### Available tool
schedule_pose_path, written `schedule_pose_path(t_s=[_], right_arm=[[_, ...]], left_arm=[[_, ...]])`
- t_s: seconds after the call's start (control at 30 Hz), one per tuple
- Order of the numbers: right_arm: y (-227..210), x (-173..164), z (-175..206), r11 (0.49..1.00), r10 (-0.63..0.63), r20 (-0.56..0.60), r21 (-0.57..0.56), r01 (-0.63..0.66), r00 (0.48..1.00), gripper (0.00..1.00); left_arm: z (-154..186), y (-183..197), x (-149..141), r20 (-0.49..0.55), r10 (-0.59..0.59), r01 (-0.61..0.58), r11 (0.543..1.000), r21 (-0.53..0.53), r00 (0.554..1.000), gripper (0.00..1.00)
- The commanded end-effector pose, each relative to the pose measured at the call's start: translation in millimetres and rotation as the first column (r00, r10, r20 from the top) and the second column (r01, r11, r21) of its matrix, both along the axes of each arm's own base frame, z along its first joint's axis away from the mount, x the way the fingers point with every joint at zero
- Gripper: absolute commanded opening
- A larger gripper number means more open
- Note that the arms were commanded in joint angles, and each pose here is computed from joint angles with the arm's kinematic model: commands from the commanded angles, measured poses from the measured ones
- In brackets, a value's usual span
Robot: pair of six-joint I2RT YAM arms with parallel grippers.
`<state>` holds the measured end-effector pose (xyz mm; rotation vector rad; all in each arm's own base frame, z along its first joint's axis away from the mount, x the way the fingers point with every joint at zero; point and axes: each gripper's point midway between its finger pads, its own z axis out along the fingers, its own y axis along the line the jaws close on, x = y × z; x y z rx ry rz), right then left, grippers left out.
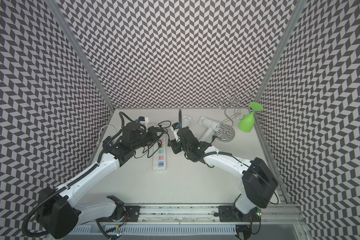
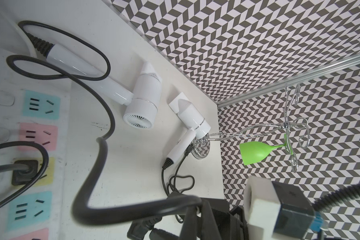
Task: Charge the blow dryers
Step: Pick up the plug from the center of the board.
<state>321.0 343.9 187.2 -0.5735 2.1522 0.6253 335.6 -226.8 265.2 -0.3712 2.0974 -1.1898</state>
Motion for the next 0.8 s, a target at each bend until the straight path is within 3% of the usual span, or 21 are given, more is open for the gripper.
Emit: schedule_pose_path(t_s=[0.0,0.37,0.63,0.77], right_arm=[[13,2,15,0.998,-0.012,0.000,0.069,0.012,1.000,0.48],[29,7,6,0.995,-0.070,-0.049,0.065,0.073,0.996,0.48],[31,12,0,0.995,-0.095,-0.057,0.030,0.097,0.994,0.35],[30,13,-2,0.994,-0.105,-0.059,0.017,0.106,0.993,0.20]], left_arm=[[10,3,-2,0.033,0.019,-0.018,1.000,-0.002,0.999,0.00],[9,5,-3,0.028,0.026,-0.026,1.000,-0.004,0.999,0.00],[10,5,-4,0.031,0.027,-0.027,1.000,-0.007,0.999,0.00],[10,6,-4,0.028,0.029,-0.029,1.000,-0.011,0.999,0.00]])
